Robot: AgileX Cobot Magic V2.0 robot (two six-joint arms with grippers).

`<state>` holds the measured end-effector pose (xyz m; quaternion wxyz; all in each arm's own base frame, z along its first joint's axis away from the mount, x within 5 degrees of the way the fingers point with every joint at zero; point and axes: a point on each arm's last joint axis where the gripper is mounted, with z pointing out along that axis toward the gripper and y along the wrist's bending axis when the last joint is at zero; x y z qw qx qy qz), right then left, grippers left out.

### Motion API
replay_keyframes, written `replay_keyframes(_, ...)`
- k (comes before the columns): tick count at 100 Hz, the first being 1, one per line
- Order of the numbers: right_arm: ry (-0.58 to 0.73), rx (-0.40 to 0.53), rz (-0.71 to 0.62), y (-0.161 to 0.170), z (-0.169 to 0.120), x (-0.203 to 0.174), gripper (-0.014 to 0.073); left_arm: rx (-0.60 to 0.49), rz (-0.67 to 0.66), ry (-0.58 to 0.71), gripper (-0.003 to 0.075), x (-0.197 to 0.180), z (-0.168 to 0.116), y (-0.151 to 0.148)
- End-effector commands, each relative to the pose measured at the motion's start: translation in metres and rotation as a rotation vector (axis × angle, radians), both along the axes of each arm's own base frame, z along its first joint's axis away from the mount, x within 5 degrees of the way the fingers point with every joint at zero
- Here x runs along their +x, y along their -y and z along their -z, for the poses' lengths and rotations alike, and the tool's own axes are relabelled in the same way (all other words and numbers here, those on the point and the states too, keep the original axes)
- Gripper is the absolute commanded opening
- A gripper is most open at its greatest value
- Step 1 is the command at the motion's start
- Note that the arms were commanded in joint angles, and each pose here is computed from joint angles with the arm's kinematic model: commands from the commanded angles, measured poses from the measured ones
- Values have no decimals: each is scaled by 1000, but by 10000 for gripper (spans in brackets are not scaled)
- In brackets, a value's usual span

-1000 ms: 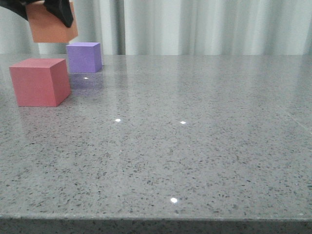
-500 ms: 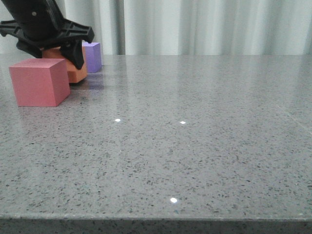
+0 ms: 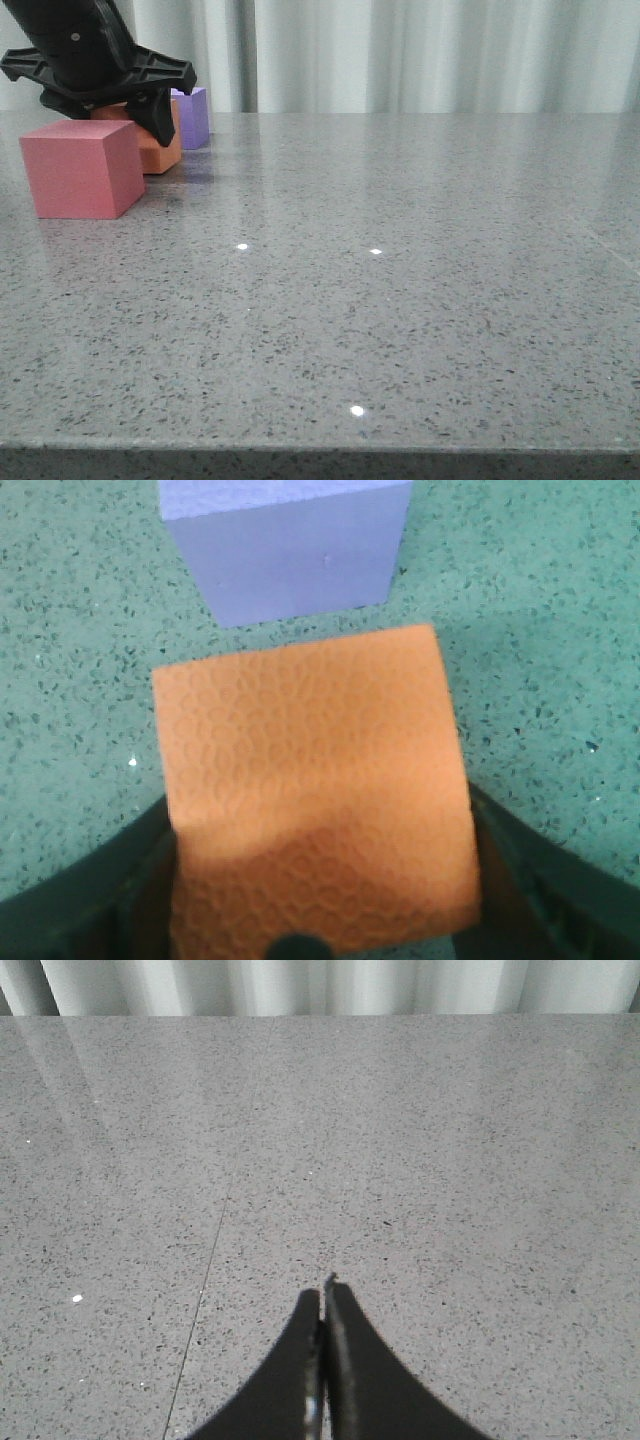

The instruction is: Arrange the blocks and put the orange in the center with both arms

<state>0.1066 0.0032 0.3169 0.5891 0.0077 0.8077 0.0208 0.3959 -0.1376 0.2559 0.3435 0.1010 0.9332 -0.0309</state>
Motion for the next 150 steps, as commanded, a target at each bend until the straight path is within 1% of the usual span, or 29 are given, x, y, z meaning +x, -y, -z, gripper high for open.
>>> replay_keyframes(1,96,0,2,0,-14,1,-69,-47,9,107,272,0,-28,2)
replay_keyframes(7,96,0,2,0,-14,1,-69,-50,10,115,349,0,-29,2)
replay_keyframes(11,96,0,2,0,-14,1,-69,-52,11,119,437,0,-30,2)
replay_keyframes(12,96,0,2,0,-14,1,-69,-52,11,119,470,0,-30,2)
replay_keyframes(14,96,0,2,0,-14,1,-69,-54,12,124,503,0,-31,2)
replay_keyframes(15,96,0,2,0,-14,1,-69,-55,12,126,536,0,-31,2)
replay_keyframes(19,96,0,2,0,-14,1,-69,-56,12,127,627,0,-32,2)
replay_keyframes(24,96,0,2,0,-14,1,-69,-57,12,132,702,0,-34,2)
replay_keyframes(26,96,0,2,0,-14,1,-69,-58,11,135,714,0,-36,2)
replay_keyframes(37,96,0,2,0,-14,1,-69,-65,12,153,664,-3,-44,1)
replay_keyframes(43,96,0,2,0,-14,1,-69,-74,11,175,638,-7,-54,-1)
replay_keyframes(58,96,0,2,0,-14,1,-69,-104,7,248,625,-26,-89,-9)
replay_keyframes(66,96,0,2,0,-14,1,-69,-122,-3,296,625,-42,-110,-18)
replay_keyframes(75,96,0,2,0,-14,1,-69,-135,-18,341,625,-64,-129,-32)
replay_keyframes(89,96,0,2,0,-14,1,-69,-153,-43,410,625,-105,-143,-56)
replay_keyframes(99,96,0,2,0,-14,1,-69,-166,-60,447,625,-139,-144,-72)
replay_keyframes(108,96,0,2,0,-14,1,-69,-177,-56,472,625,-166,-139,-79)
replay_keyframes(122,96,0,2,0,-14,1,-69,-199,-53,501,625,-210,-122,-91)
replay_keyframes(133,96,0,2,0,-14,1,-69,-204,-53,508,610,-237,-105,-98)
replay_keyframes(145,96,0,2,0,-14,1,-69,-217,-51,549,555,-269,-90,-108)
replay_keyframes(150,96,0,2,0,-14,1,-69,-222,-51,566,505,-280,-84,-111)
